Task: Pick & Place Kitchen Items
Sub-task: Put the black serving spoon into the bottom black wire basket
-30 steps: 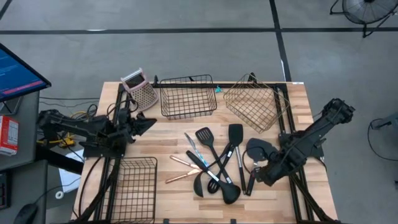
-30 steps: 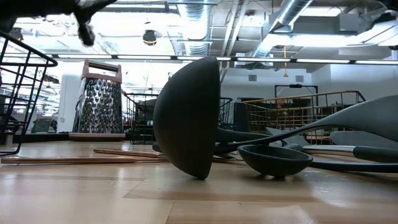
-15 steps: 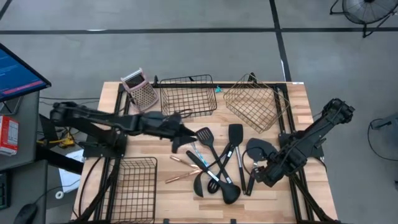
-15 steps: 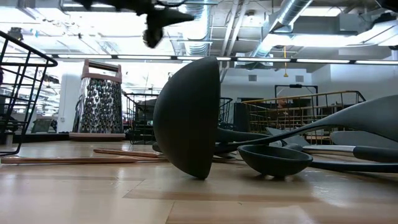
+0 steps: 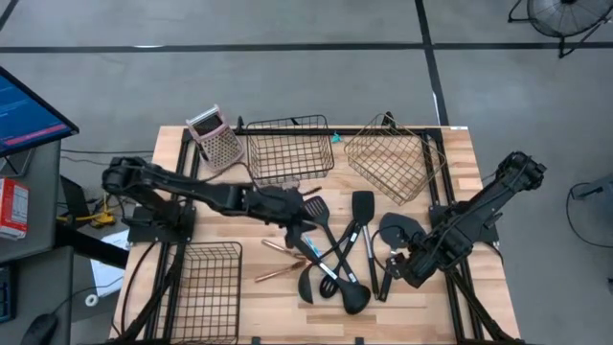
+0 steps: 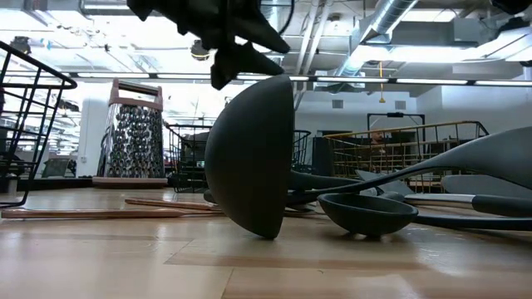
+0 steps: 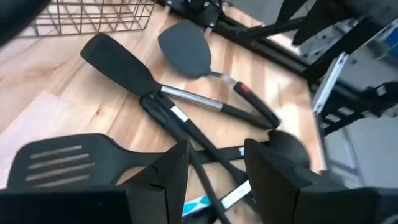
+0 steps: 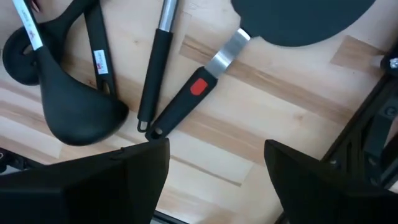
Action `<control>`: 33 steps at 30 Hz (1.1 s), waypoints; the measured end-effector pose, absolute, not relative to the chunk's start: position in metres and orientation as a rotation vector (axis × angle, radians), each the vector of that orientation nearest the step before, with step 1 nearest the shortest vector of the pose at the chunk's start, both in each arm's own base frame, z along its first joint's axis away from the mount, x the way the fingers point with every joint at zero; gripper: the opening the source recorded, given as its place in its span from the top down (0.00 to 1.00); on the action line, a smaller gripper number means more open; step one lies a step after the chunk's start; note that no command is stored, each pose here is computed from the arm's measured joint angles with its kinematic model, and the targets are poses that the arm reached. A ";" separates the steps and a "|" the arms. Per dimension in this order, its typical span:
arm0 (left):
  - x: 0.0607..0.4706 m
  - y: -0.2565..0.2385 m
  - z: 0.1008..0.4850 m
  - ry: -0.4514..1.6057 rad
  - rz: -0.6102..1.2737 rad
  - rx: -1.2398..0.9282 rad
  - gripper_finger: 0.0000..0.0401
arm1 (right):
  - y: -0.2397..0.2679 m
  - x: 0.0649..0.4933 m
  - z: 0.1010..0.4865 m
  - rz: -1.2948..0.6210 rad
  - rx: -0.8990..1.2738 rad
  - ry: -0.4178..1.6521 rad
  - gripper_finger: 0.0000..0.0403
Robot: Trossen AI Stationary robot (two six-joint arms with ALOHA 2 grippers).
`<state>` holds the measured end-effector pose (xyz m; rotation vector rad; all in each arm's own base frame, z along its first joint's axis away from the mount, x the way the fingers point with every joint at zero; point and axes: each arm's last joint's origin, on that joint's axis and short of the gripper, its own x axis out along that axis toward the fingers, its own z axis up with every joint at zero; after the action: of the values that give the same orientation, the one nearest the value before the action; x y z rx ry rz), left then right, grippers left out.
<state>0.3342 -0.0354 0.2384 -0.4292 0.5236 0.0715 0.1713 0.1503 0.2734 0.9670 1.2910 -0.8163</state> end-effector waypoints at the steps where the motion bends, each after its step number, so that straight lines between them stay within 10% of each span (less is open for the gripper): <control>1: 0.337 -0.037 0.235 0.531 0.082 -0.413 0.65 | 0.150 0.171 0.273 -0.823 0.976 1.286 0.36; 33: 0.383 -0.084 0.159 0.622 0.175 -0.235 0.60 | 0.152 0.172 0.274 -0.849 0.981 1.142 0.36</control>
<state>0.3832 -0.0837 0.1593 -0.2350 0.6216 0.1750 0.1723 0.1520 0.2738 0.9807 1.1425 -0.8487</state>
